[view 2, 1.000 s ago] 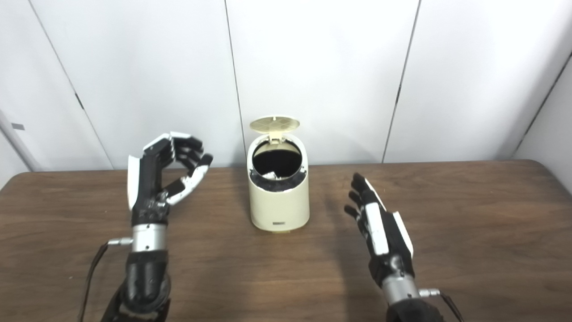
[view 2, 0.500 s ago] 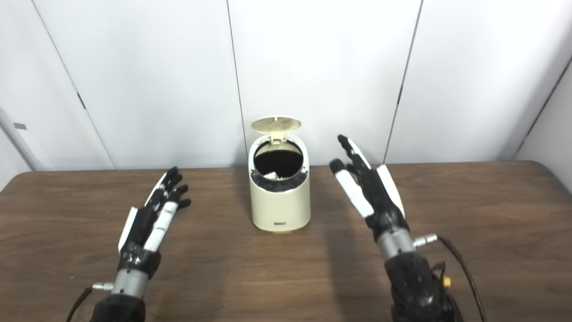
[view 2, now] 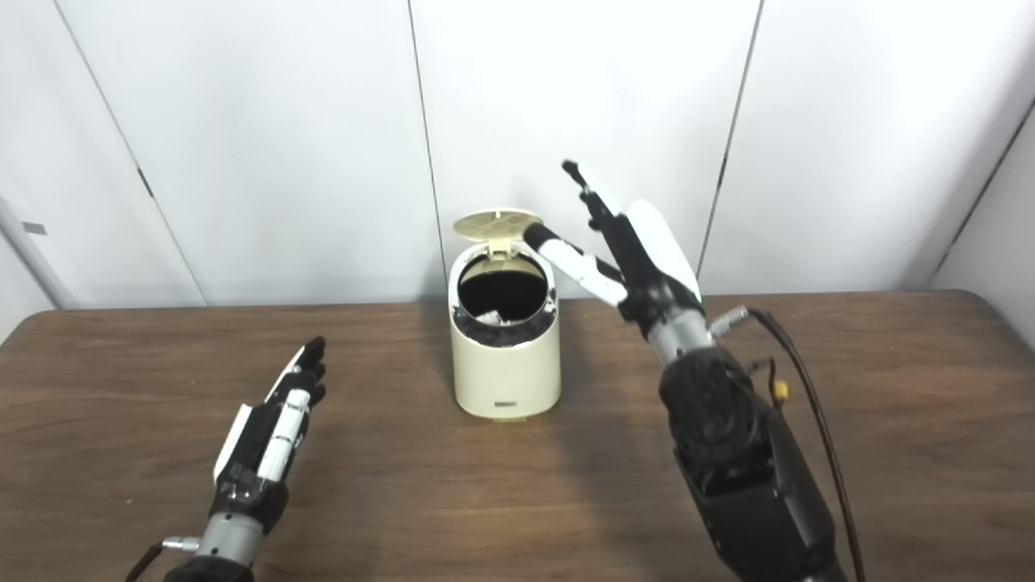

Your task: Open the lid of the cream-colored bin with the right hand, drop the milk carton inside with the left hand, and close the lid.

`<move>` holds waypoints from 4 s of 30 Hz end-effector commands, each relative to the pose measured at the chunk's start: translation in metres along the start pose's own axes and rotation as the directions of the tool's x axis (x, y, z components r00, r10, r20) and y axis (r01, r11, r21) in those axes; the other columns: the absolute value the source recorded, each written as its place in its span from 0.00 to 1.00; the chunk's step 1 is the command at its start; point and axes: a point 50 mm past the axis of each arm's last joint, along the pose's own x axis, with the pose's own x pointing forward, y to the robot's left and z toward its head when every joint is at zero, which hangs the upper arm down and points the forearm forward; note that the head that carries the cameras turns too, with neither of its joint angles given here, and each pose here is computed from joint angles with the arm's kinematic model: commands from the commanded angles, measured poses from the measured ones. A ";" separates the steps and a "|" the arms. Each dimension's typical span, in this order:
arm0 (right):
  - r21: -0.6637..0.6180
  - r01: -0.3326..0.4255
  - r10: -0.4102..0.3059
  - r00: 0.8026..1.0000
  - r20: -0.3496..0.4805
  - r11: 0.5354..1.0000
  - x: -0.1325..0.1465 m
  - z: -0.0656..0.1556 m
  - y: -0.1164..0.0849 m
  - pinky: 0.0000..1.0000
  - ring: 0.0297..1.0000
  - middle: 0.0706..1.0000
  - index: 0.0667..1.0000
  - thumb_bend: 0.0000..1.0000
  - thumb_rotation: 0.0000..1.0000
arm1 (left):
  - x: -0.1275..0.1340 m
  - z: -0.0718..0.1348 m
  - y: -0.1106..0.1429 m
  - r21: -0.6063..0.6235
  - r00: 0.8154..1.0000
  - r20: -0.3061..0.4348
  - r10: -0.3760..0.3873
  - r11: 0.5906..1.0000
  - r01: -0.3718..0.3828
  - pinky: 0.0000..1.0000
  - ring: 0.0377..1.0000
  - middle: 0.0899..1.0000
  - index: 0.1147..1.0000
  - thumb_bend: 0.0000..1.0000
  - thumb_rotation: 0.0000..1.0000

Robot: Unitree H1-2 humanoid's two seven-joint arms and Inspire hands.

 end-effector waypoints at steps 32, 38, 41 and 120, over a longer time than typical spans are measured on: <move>-0.582 -0.124 0.220 0.971 0.097 0.804 0.042 0.041 -0.006 1.00 1.00 0.86 0.81 0.66 0.97 | 0.001 0.007 -0.019 -0.023 0.999 0.039 0.027 0.999 -0.026 1.00 1.00 1.00 1.00 0.60 0.88; -0.626 -0.117 0.240 0.964 0.116 0.771 0.032 0.041 -0.011 0.96 0.95 0.82 0.78 0.65 0.93 | 0.001 0.006 -0.021 -0.015 0.999 0.034 0.032 0.999 -0.031 1.00 1.00 1.00 1.00 0.58 0.89; -0.643 -0.119 0.254 0.959 0.122 0.757 0.025 0.044 -0.013 0.95 0.94 0.81 0.77 0.66 0.93 | 0.001 0.006 -0.022 -0.013 0.999 0.031 0.033 0.999 -0.032 1.00 1.00 1.00 1.00 0.59 0.89; -0.654 -0.172 0.313 0.944 0.105 0.737 -0.025 0.004 0.023 1.00 1.00 0.99 0.67 0.60 0.97 | -0.005 0.025 -0.024 0.026 1.000 0.026 -0.002 1.000 0.001 1.00 1.00 1.00 1.00 0.67 0.88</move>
